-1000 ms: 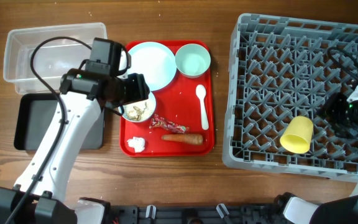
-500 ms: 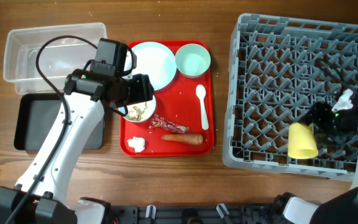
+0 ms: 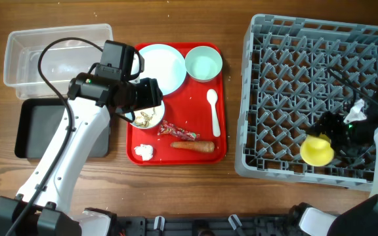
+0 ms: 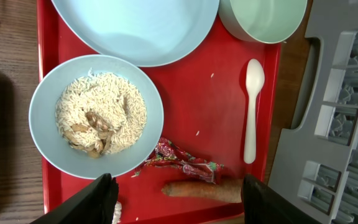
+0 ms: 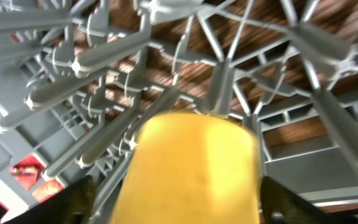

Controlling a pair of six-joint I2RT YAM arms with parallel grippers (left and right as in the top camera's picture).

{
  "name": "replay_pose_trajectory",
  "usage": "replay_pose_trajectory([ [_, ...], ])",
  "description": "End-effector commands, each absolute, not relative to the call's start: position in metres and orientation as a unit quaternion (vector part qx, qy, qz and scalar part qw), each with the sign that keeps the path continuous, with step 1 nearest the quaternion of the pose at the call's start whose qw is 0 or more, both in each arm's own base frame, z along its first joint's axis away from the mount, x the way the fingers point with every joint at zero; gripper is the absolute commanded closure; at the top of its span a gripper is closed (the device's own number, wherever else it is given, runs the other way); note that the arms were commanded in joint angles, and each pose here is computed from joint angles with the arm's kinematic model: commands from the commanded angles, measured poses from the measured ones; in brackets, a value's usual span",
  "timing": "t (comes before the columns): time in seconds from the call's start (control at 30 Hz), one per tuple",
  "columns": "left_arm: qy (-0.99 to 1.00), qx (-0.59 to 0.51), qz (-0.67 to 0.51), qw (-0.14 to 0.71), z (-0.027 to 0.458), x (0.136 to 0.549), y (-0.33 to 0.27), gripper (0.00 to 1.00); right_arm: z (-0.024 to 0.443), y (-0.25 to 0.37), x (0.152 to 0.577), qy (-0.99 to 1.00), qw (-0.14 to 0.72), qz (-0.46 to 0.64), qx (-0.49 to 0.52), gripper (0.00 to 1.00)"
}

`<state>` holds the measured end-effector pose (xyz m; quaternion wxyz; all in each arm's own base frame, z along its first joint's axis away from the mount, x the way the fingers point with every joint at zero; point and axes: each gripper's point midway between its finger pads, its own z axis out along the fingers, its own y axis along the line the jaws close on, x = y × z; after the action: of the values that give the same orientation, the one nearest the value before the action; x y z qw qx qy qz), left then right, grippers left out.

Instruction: Sort waste into correct bins and load items into the dishwasher rack

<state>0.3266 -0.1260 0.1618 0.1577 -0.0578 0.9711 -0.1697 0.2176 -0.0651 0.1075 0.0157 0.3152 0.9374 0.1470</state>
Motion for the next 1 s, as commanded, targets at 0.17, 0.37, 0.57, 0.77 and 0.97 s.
replay_pose_trajectory([
  [0.17, 0.969, -0.046, -0.178, 0.167, 0.169, 0.327, -0.129, 0.35, 0.115, -0.043, 0.227, 0.933, 0.029, 0.215, 0.286, 0.05],
  [0.37, 0.969, -0.046, -0.178, 0.167, 0.169, 0.327, -0.129, 0.35, 0.105, -0.041, 0.229, 0.931, 0.034, 0.223, 0.286, 0.02],
  [0.57, 0.969, -0.046, -0.178, 0.166, 0.169, 0.326, -0.129, 0.35, 0.106, -0.048, 0.241, 0.929, 0.059, 0.218, 0.292, 0.22],
  [0.77, 0.969, -0.046, -0.177, 0.166, 0.169, 0.326, -0.129, 0.35, 0.133, -0.062, 0.263, 0.932, 0.118, 0.199, 0.279, 0.29],
  [0.97, 0.969, -0.046, -0.178, 0.166, 0.169, 0.326, -0.129, 0.35, 0.176, -0.106, 0.304, 0.928, 0.241, 0.114, 0.262, 0.34],
])
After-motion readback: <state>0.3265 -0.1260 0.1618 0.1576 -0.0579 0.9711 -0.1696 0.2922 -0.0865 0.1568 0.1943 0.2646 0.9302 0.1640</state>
